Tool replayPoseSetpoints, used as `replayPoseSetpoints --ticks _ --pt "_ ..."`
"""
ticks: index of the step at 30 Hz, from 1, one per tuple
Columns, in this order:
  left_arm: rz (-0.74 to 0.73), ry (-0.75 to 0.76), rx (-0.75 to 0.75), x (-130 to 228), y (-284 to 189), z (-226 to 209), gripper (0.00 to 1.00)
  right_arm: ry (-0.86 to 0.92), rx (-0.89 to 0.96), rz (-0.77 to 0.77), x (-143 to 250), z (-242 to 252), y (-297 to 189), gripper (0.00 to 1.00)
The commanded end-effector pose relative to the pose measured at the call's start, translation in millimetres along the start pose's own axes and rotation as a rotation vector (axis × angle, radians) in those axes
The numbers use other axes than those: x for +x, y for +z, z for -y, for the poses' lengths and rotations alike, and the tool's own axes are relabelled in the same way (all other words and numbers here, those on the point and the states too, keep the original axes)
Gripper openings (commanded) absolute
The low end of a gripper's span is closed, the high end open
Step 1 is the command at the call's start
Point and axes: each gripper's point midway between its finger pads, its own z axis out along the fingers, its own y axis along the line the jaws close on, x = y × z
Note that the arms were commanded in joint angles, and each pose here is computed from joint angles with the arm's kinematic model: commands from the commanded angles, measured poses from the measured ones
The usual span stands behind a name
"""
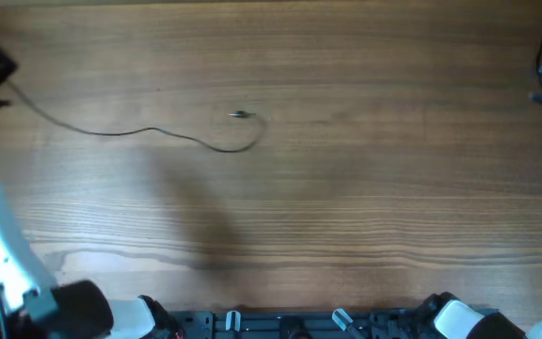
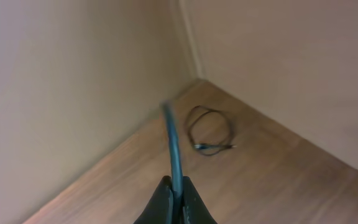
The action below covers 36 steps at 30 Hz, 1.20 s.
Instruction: Untangle cables
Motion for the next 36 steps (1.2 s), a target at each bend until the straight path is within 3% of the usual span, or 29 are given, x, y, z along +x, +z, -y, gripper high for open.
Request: replayPoseSetpoints --ticks 1,6,8,11,15,17,19,21,23,27,28,30,33,35,36 --pt "0.077 -0.07 0.052 -18 -33 6 0.04 -0.04 -0.058 0.015 -3 -11 -10 0.04" --pt "-0.015 0.003 0.249 9 -29 72 0.04 -0.064 -0.146 0.064 -17 -31 -23 0.04" --pt "-0.036 0.054 0.308 21 -32 102 0.04 -0.113 -0.088 0.211 -54 -27 -38 0.04" --pt "-0.063 0.114 0.386 40 -39 142 0.04 -0.201 0.078 0.564 -133 -14 -76 0.04" --pt "-0.089 0.154 0.439 56 -45 168 0.04 -0.269 0.352 0.979 -207 4 -146 0.04" --pt "-0.1 0.169 0.452 61 -47 174 0.04 -0.374 0.524 1.058 -224 15 -149 0.04" --pt "-0.1 0.197 0.461 64 -49 178 0.04 -0.443 0.564 0.952 -217 26 -99 0.04" --pt "-0.103 0.198 0.461 65 -49 178 0.04 -0.39 0.531 0.714 -180 50 -21 0.04" --pt "-0.107 0.197 0.46 66 -49 178 0.04 -0.233 0.498 0.497 -131 78 40 0.04" --pt "-0.131 0.202 0.449 72 -48 175 0.04 0.237 0.255 -0.065 26 133 154 0.04" --pt "-0.131 0.218 0.448 72 -48 174 0.04 0.316 0.178 -0.149 47 131 162 0.04" --pt "-0.137 0.23 0.441 74 -48 172 0.04 0.494 -0.149 -0.297 68 101 164 0.04" --pt "-0.143 0.24 0.438 76 -47 171 0.04 0.699 -0.584 -0.324 28 73 122 0.04" --pt "-0.159 0.244 0.431 80 -47 169 0.04 0.69 -0.537 -0.312 34 97 116 0.04" --pt "-0.166 0.247 0.428 82 -47 168 0.04 0.696 -0.419 -0.323 50 122 117 0.04"
